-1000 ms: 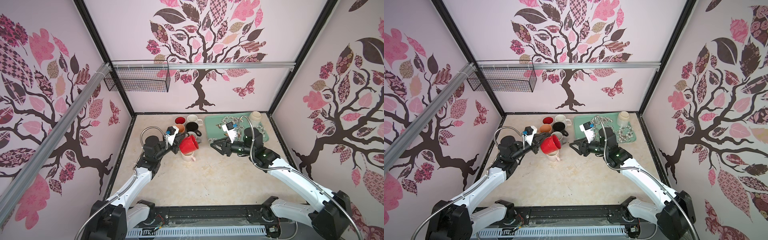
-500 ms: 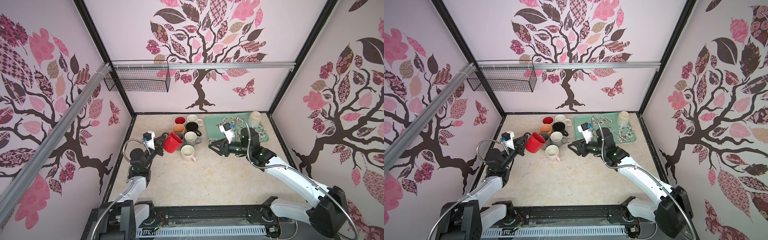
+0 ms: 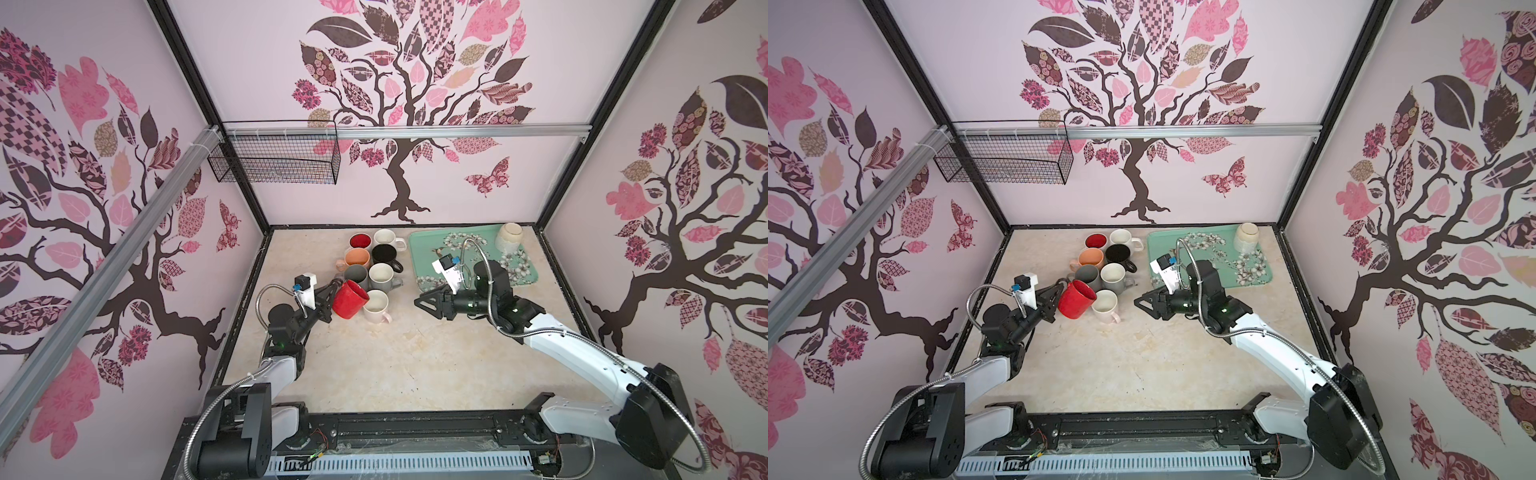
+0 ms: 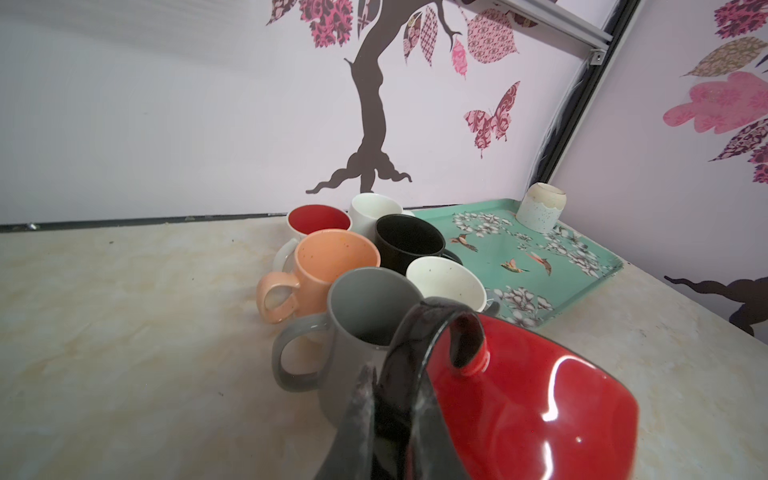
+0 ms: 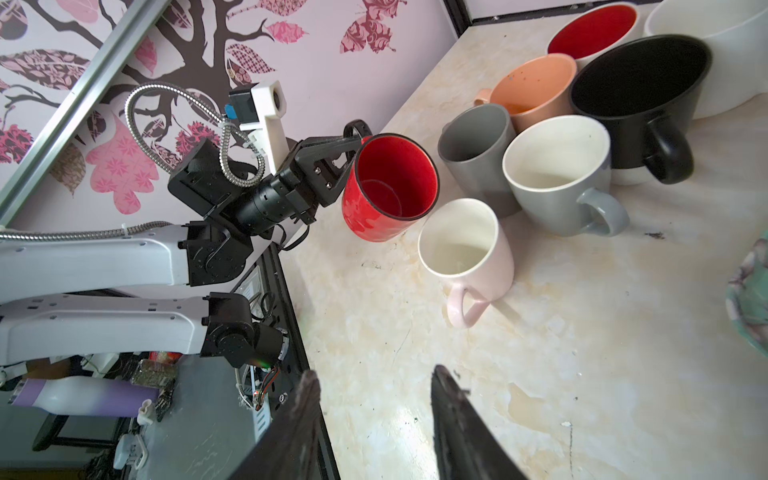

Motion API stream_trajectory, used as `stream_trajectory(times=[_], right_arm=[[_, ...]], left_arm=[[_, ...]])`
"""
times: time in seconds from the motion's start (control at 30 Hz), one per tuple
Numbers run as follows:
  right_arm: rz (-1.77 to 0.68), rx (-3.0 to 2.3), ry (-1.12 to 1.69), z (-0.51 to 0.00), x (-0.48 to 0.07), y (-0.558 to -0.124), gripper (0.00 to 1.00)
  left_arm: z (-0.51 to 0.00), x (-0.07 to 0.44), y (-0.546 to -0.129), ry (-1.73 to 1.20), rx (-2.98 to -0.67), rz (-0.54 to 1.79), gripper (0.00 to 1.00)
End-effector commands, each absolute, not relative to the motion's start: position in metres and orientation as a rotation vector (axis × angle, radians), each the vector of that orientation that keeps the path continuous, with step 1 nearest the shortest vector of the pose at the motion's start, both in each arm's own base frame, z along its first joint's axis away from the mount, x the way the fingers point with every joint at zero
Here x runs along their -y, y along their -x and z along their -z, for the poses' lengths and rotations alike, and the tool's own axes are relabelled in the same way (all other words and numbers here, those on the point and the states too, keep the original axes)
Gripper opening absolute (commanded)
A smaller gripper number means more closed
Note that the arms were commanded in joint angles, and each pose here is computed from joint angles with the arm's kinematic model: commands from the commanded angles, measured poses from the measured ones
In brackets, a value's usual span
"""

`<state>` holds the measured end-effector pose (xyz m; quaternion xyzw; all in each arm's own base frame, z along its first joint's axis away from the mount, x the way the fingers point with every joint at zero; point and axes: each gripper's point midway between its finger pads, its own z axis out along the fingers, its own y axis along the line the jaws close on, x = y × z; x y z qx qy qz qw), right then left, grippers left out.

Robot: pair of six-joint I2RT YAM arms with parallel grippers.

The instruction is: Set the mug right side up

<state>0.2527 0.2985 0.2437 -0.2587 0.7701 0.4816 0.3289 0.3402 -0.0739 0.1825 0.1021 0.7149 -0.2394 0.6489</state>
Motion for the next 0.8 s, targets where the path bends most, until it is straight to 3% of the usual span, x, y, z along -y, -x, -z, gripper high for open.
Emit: stream_trajectory(times=[0.0, 0.4, 0.77], right_arm=[[-1.229, -2.004, 0.781, -0.237, -0.32, -0.246, 0.47], [-1.213, -1.997, 1.079, -0.21, -0.421, -0.253, 0.49], [-1.133, -1.987, 1.222, -0.197, -0.46, -0.282, 0.53]], left_arm=[[-0.203, 0.07, -0.337, -0.212, -1.518, 0.54, 0.0], [-0.199, 0.071, -0.335, -0.229, -1.521, 0.557, 0.0], [-0.203, 0.078, -0.333, -0.29, -1.522, 0.569, 0.0]])
